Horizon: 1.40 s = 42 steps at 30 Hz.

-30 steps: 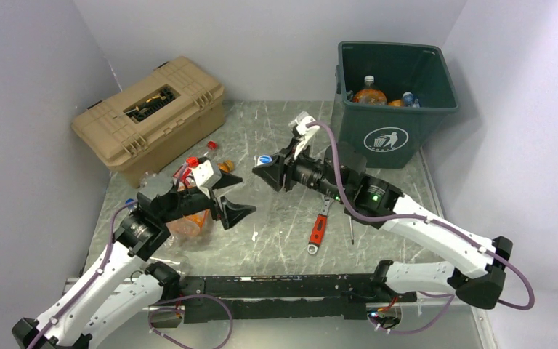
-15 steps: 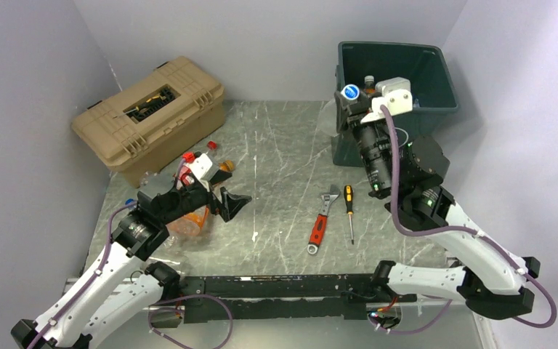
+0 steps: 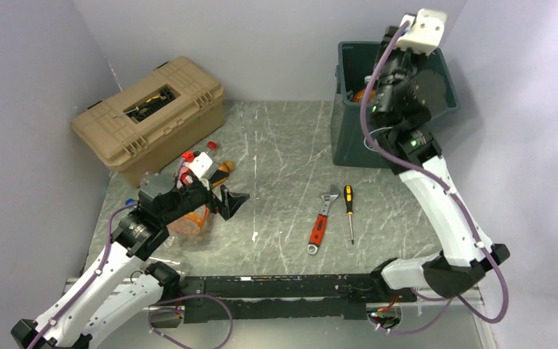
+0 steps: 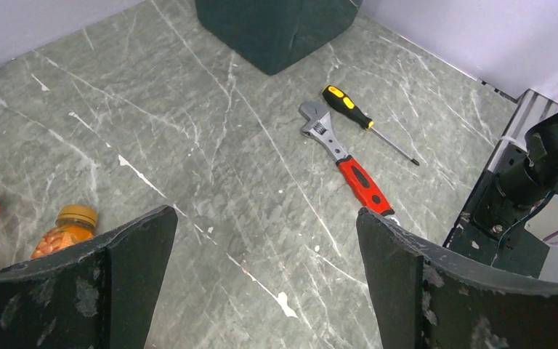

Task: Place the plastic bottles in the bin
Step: Place the plastic bottle in the trash bin.

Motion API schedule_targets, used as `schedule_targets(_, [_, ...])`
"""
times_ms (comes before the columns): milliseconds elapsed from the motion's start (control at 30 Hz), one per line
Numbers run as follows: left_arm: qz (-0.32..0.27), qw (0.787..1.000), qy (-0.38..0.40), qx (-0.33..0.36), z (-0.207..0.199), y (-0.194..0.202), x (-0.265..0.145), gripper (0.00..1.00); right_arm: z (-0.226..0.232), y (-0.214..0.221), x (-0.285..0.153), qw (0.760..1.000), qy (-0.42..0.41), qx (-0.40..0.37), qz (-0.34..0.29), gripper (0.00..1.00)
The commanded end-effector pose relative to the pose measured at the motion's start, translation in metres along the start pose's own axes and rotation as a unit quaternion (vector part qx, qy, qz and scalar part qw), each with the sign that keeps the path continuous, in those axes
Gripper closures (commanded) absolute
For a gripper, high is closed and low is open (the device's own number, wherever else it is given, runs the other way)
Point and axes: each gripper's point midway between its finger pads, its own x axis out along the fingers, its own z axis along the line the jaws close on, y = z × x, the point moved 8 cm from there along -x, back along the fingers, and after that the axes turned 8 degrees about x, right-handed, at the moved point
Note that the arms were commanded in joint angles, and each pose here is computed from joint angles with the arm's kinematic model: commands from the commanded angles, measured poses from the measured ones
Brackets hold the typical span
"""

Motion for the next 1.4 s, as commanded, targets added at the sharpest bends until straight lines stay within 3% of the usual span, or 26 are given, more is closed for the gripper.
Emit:
schedule_targets(0, [-0.019, 1.0, -0.01, 0.005, 0.002, -0.015, -0.001, 0.01, -0.019, -0.007, 0.029, 0.997, 0.042, 0.057, -0.02, 1.0])
schedule_targets(267, [-0.003, 0.999, -0.031, -0.003, 0.007, -0.012, 0.002, 0.0, -0.028, 0.031, 0.065, 0.994, 0.062, 0.084, -0.013, 1.0])
schedule_targets(700, [0.015, 0.998, -0.054, -0.007, 0.011, -0.011, 0.001, 0.01, -0.019, 0.147, 0.086, 0.983, 0.027, 0.129, 0.126, 1.0])
schedule_targets(1267, [0.032, 0.997, -0.069, -0.004, 0.015, -0.006, 0.004, 0.0, -0.001, 0.229, 0.098, 0.961, 0.025, 0.124, 0.244, 1.0])
schedule_targets(1367, [0.035, 0.997, -0.068, -0.005, 0.015, -0.005, 0.006, 0.01, -0.004, 0.229, 0.095, 0.962, 0.024, 0.111, 0.248, 0.89])
